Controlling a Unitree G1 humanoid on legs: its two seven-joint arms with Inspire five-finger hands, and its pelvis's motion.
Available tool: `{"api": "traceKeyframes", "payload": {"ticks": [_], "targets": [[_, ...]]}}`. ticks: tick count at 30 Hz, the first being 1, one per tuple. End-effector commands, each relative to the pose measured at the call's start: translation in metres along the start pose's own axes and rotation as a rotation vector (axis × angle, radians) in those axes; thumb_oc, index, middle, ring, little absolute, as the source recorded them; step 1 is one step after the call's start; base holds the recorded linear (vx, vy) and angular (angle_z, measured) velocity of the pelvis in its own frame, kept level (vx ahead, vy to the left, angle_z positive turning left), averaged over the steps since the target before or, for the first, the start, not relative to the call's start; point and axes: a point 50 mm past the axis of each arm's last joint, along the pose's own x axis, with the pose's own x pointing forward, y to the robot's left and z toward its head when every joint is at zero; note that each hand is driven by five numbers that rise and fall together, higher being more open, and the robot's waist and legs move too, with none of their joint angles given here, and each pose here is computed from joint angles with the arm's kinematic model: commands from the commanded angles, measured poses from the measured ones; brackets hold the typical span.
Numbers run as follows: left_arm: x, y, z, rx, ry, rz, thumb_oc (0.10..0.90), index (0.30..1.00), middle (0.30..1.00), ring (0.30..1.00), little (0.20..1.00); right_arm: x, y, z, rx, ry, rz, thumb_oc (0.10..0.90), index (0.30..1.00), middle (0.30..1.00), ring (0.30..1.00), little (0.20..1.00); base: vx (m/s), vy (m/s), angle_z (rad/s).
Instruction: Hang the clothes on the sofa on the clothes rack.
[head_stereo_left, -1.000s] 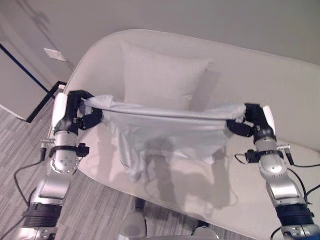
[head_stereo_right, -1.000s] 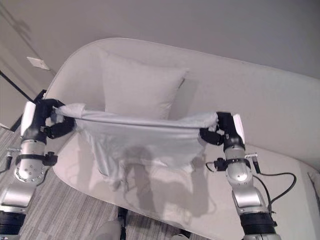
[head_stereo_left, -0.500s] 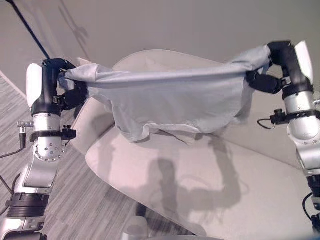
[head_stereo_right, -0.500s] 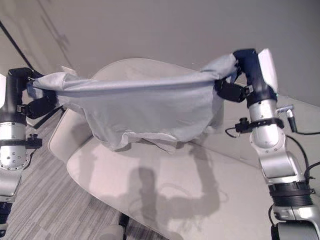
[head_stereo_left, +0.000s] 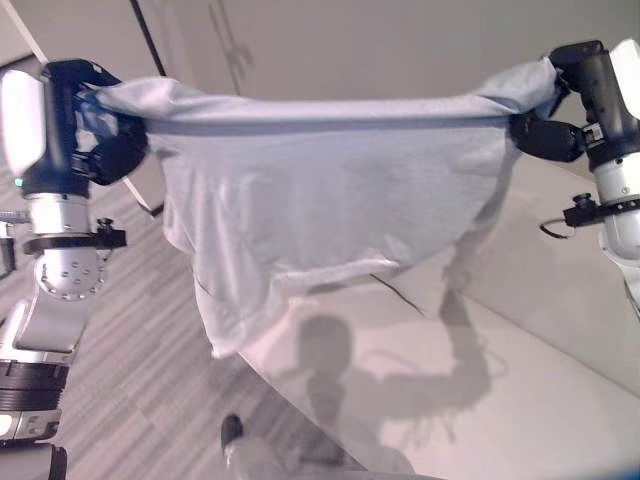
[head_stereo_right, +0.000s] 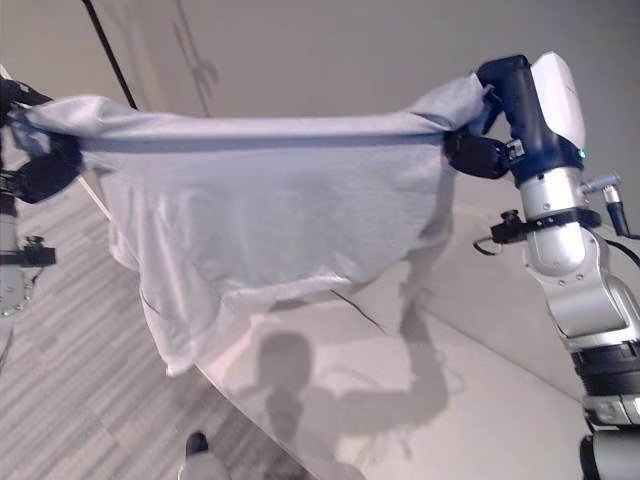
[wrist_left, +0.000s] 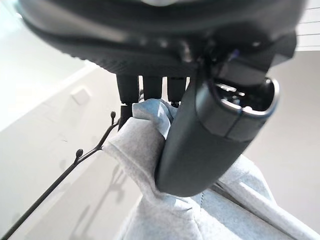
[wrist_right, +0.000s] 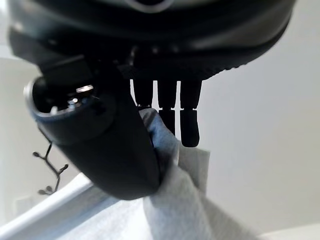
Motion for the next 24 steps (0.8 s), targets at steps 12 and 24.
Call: {"api": "traceKeyframes", "payload": {"ticks": [12,24], "targets": [[0.067,0.041,0.035,0.032,-0.104,0.247,0.400,0.300,0.300,0.300,0.300,0.027,-0.083,0.011,-0.072,-0.032,-0.384,0.400,0.300,0.300,0.300,0.300,0.11,0.463,0.23],[0.050,0.023,0.029,-0.056,-0.072,0.216,0.400,0.300,0.300,0.300,0.300,0.033,-0.078,0.017,-0.051,-0.054,-0.362,0.400,0.300,0.300,0.300,0.300,0.07,0.113,0.23]]}}
